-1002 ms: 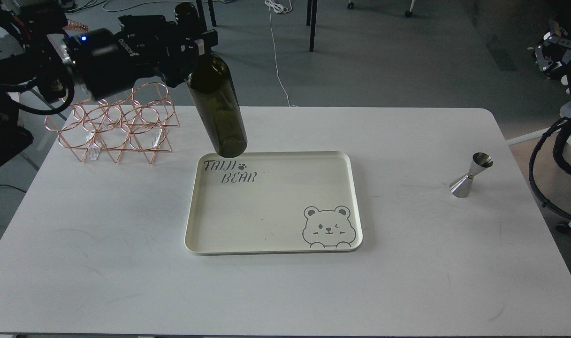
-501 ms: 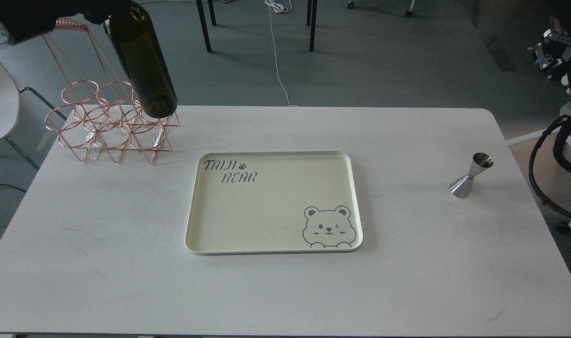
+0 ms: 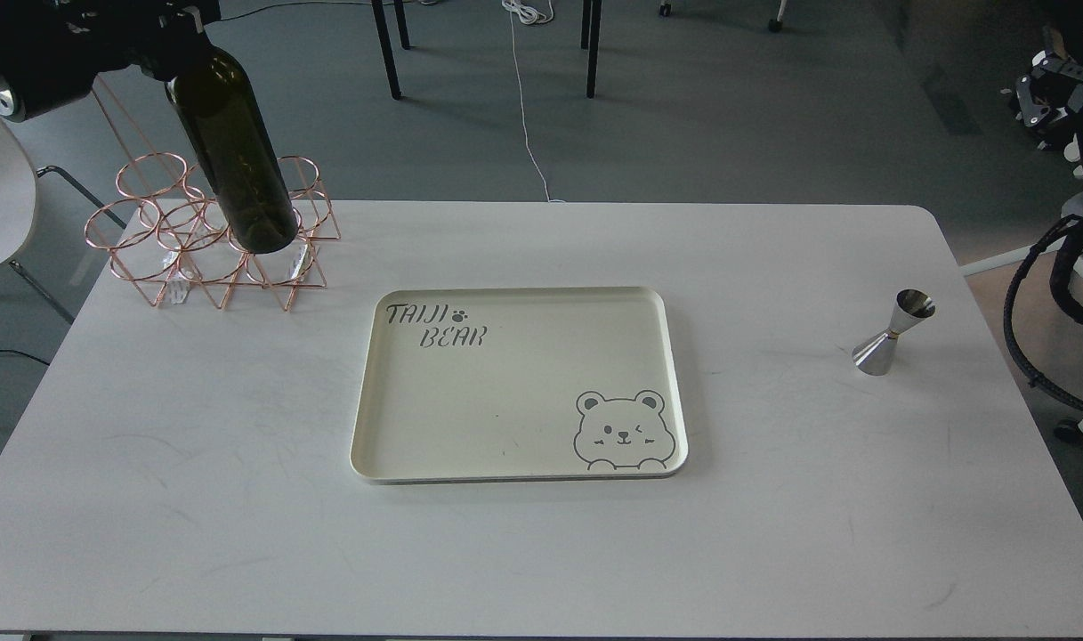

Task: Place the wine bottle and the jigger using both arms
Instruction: 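Carry the bottle over the copper rack and lower it in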

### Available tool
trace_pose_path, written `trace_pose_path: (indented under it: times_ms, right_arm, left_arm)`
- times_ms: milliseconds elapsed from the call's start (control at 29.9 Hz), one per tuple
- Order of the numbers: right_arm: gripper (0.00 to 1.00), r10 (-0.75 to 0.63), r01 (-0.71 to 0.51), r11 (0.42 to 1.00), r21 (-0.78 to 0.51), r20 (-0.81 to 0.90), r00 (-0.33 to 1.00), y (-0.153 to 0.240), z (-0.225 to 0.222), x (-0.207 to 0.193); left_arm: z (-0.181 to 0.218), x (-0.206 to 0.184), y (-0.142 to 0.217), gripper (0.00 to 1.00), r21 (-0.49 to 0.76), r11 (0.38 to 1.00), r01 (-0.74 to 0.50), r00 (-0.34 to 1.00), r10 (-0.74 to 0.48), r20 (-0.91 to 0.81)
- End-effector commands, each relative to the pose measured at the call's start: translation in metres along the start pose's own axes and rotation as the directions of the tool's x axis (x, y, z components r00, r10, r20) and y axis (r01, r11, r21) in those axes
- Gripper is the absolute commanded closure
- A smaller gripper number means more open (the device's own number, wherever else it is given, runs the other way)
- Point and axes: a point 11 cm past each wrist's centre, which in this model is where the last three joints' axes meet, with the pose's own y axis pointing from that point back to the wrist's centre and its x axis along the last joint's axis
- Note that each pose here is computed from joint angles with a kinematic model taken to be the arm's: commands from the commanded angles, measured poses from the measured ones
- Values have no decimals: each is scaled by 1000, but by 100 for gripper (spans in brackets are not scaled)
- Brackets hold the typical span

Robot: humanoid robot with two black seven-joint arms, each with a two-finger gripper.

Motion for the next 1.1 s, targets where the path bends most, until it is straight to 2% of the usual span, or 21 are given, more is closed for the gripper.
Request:
trace_pose_path:
  times_ms: [0, 668, 1069]
  right_arm:
    - [9, 1, -1, 1000, -1, -2, 1000, 0, 0, 1]
    - [9, 4, -4, 1000, 1, -7, 1000, 1, -2, 2]
    - [9, 0, 0, 1000, 1, -11, 1000, 0, -3, 2]
  left_arm:
    - [-7, -1, 1, 90, 21, 1000, -3, 1000, 3, -1]
    - [-7, -39, -10, 88, 23, 998, 51, 999, -51, -3]
    - [-8, -46, -14, 78, 21, 999, 51, 999, -50, -12]
